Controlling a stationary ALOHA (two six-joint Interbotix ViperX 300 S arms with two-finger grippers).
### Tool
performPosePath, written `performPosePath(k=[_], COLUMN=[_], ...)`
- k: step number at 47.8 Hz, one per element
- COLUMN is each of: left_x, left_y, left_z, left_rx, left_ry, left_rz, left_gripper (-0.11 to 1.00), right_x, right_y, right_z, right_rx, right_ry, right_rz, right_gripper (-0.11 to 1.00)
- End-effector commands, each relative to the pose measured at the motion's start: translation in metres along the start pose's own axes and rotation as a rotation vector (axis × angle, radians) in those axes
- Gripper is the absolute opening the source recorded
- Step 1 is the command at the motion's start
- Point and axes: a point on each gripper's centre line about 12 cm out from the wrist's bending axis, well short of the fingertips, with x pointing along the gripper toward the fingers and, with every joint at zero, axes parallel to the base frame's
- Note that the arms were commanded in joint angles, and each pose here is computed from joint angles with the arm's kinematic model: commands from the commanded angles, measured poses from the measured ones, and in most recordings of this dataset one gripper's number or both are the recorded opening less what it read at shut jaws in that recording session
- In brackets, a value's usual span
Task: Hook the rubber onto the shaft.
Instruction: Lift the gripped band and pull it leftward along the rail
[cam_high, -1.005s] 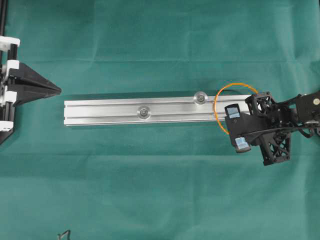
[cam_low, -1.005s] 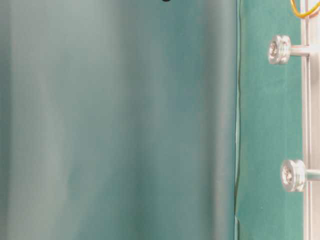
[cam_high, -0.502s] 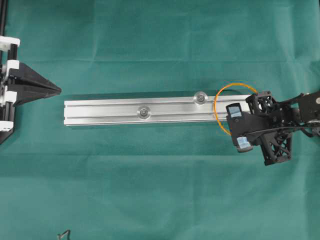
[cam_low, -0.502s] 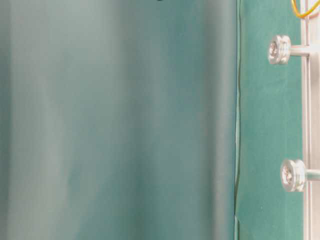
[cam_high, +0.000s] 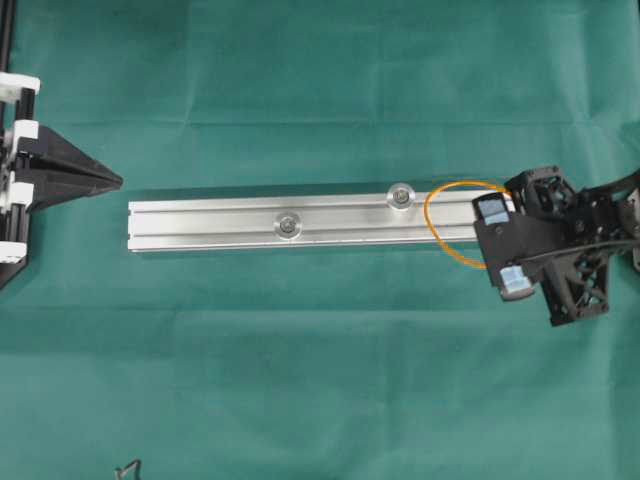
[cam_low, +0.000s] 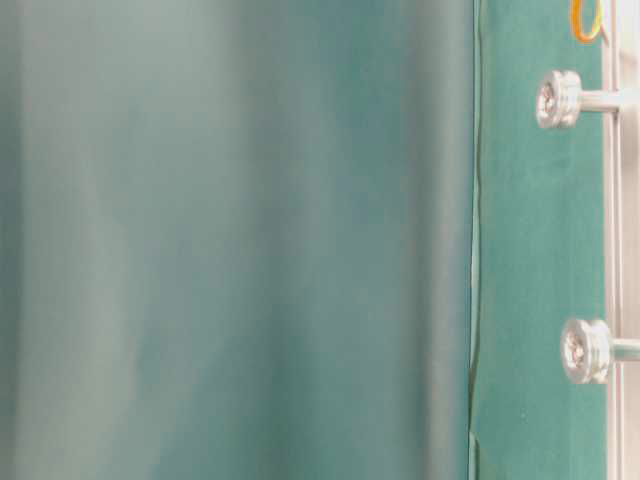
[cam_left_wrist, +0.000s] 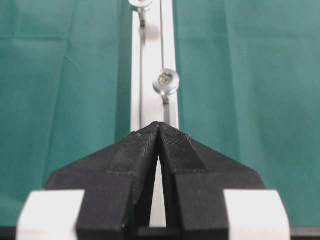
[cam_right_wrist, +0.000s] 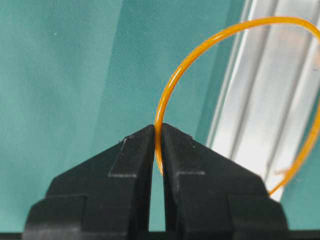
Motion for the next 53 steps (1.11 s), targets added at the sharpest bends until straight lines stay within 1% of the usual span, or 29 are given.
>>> performPosePath(k=[1, 23, 30, 53], left_x=[-0.002, -0.003, -0.003, -0.003], left_y=[0.001, 0.0, 0.001, 0.001], left_z=[0.013, 0.014, 0.014, 0.014], left_rx=[0.002, 0.003, 0.002, 0.002], left_ry=[-0.031, -0.032, -0.032, -0.032], left_rz=[0.003, 0.002, 0.003, 0.003], left_gripper=[0.0, 0.0, 0.0, 0.0], right_x=[-0.017, -0.063, -0.066, -0.066], right_y=[-0.003, -0.006, -0.008, -0.008], right_z=[0.01, 0.02, 0.02, 0.02], right_rx=[-0.001, -0.024, -0.029, -0.031], right_ry=[-0.035, -0.031, -0.02, -0.02], right_rz=[-0.013, -0.048, -0.059, -0.058], right_gripper=[0.07, 0.07, 0.07, 0.07])
